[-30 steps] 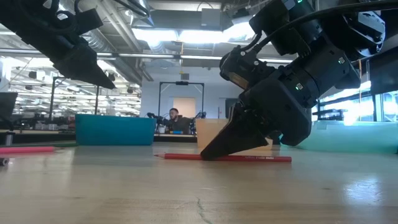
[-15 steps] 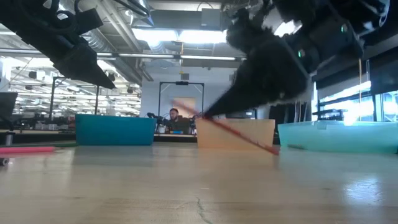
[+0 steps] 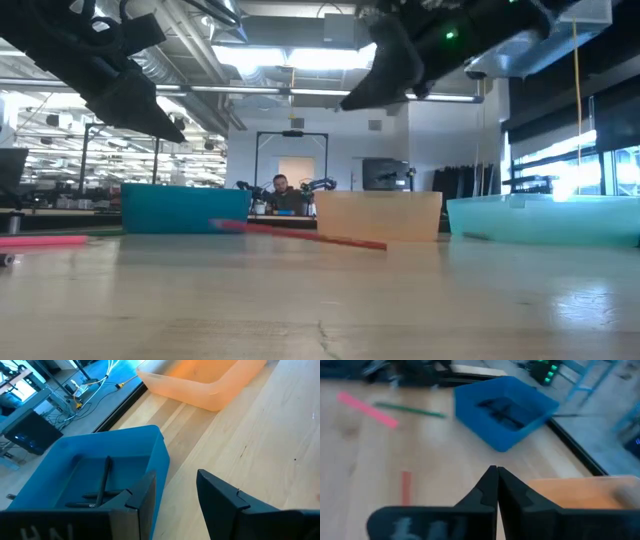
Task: Sort crayons/erasers/pens/pencils in bins
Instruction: Put the red pencil into the orange bin
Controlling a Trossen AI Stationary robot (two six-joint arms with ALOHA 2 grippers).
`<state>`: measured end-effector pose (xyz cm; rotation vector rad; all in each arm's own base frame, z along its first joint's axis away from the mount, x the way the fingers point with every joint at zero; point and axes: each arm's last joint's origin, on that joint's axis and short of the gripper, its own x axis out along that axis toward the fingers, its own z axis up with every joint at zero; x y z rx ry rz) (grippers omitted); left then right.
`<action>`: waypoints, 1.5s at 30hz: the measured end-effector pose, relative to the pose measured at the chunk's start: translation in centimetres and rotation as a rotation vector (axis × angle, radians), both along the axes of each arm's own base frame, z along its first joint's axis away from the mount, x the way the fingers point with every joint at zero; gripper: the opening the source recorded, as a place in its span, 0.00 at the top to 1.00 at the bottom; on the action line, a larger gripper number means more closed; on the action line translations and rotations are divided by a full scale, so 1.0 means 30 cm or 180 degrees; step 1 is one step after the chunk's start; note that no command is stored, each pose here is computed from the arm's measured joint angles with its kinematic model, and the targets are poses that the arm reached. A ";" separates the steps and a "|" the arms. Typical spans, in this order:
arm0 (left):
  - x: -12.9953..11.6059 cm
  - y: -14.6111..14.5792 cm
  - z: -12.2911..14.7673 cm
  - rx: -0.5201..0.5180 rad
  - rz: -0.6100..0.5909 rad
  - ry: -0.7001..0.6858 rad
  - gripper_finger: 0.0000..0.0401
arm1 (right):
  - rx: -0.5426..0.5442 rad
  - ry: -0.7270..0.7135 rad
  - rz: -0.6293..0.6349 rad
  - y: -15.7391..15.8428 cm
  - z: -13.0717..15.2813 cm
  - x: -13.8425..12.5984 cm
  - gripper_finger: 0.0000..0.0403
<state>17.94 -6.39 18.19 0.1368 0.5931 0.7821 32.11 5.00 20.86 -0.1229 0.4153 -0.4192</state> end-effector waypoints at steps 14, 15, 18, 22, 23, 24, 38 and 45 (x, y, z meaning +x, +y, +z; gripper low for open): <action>0.000 0.000 0.000 -0.0006 -0.0003 0.0005 0.66 | 0.0776 0.0317 0.0727 0.077 -0.313 0.121 0.71; 0.000 0.000 0.000 -0.0010 -0.0005 0.0007 0.66 | 0.0770 0.0324 0.0756 0.091 -0.328 0.134 0.69; 0.001 -0.001 0.000 -0.0018 -0.0007 -0.0001 0.66 | 0.0724 0.0430 0.0748 0.118 -0.373 0.162 0.62; 0.001 -0.001 0.000 -0.0022 -0.0006 -0.0011 0.66 | 0.0617 0.0618 0.0651 0.130 -0.424 0.180 0.59; 0.001 -0.001 0.000 -0.0022 -0.0006 -0.0011 0.66 | 0.0621 0.0616 0.0638 0.131 -0.430 0.183 0.59; 0.001 -0.001 0.000 -0.0022 -0.0006 -0.0011 0.66 | 0.0626 0.0629 0.0630 0.131 -0.435 0.184 0.60; 0.001 -0.001 0.000 -0.0026 -0.0009 0.0001 0.66 | 0.0672 0.0725 0.0784 0.134 -0.448 0.181 0.95; 0.001 -0.001 0.000 -0.0026 -0.0009 0.0001 0.66 | 0.0625 0.0731 0.0788 0.133 -0.449 0.181 0.92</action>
